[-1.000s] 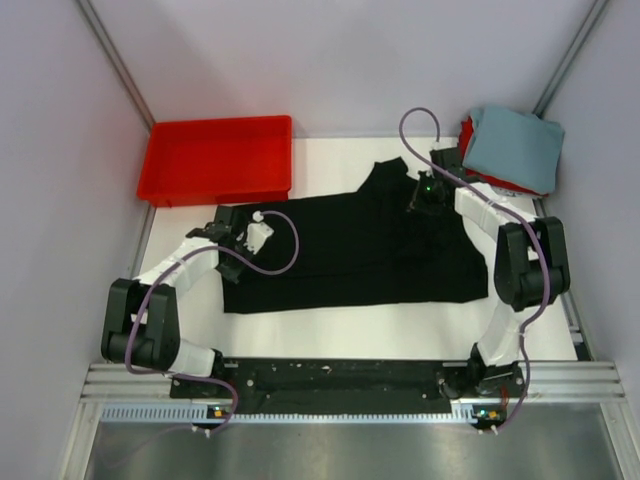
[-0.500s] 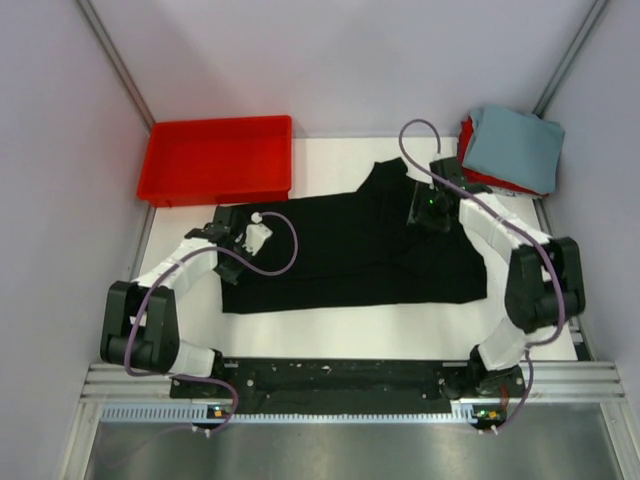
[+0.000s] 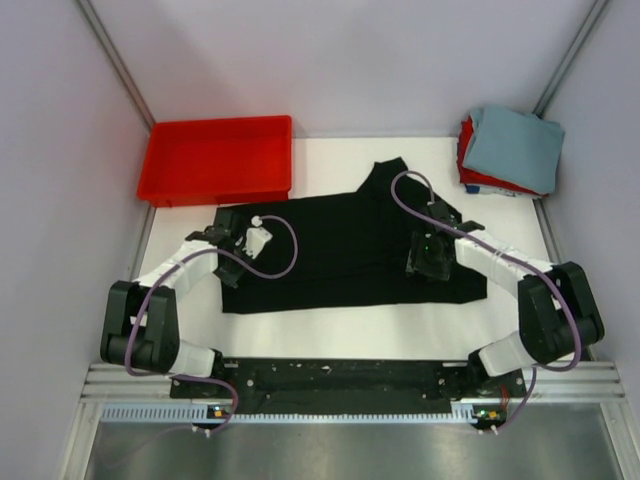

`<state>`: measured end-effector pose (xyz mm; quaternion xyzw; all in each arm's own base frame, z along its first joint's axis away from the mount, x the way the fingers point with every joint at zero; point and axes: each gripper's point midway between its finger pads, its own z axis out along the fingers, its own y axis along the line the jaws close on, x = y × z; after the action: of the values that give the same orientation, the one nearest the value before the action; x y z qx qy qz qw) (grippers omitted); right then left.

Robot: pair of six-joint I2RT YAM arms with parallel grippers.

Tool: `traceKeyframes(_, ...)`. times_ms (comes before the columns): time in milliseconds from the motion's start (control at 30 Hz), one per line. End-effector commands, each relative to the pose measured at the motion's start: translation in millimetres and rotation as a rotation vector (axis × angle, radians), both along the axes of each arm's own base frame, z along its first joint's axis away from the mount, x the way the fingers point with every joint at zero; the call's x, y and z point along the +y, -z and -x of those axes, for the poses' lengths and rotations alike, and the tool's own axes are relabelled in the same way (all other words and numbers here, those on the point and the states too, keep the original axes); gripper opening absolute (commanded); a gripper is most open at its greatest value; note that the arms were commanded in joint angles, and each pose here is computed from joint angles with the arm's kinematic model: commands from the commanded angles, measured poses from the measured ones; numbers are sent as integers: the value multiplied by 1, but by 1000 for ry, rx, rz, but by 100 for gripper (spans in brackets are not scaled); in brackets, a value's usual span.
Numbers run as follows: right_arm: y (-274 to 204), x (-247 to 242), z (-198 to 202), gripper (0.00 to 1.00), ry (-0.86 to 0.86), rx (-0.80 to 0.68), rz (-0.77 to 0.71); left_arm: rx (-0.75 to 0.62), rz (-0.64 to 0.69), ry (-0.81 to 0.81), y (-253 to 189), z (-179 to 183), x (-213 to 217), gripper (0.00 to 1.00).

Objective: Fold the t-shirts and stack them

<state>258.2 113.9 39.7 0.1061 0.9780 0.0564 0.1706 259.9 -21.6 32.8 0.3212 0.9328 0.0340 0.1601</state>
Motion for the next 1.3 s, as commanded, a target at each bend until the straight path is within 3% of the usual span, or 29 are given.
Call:
traceKeyframes(0, -2, 0, -24, 51, 57, -73, 14, -22, 6, -5, 0, -1, 1, 0)
traceKeyframes(133, 2, -6, -30, 31, 56, -87, 53, -28, 5, -3, -2, -1, 1, 0)
traceKeyframes(233, -3, -8, -36, 26, 26, -105, 75, -26, -7, 1, 1, 0, 4, 0)
traceKeyframes(433, -5, -10, -42, 0, -6, -113, 103, -22, -21, 2, 1, 2, 6, 0)
traceKeyframes(467, -5, -10, -43, 0, -14, -113, 110, -26, -22, 1, -1, 1, 6, 0)
traceKeyframes(833, -47, 9, -90, 0, -150, -247, 94, -69, -4, -2, -17, -6, 3, 0)
traceKeyframes(967, -52, 10, -87, 0, -174, -205, 104, -44, 6, -8, -13, -5, 1, 0)
traceKeyframes(1000, -54, 9, -82, 3, -188, -201, 111, -44, 7, -8, -12, -4, 1, 0)
traceKeyframes(1100, -52, 6, -64, 27, -282, -192, 150, -49, 10, -7, -10, -4, 1, 0)
traceKeyframes(1167, -56, 2, -59, 32, -371, -190, 179, -47, 14, -7, -9, -5, 0, 0)
traceKeyframes(1267, -75, -2, -69, 40, -573, -301, 259, -41, 16, -1, -8, -6, -1, 0)
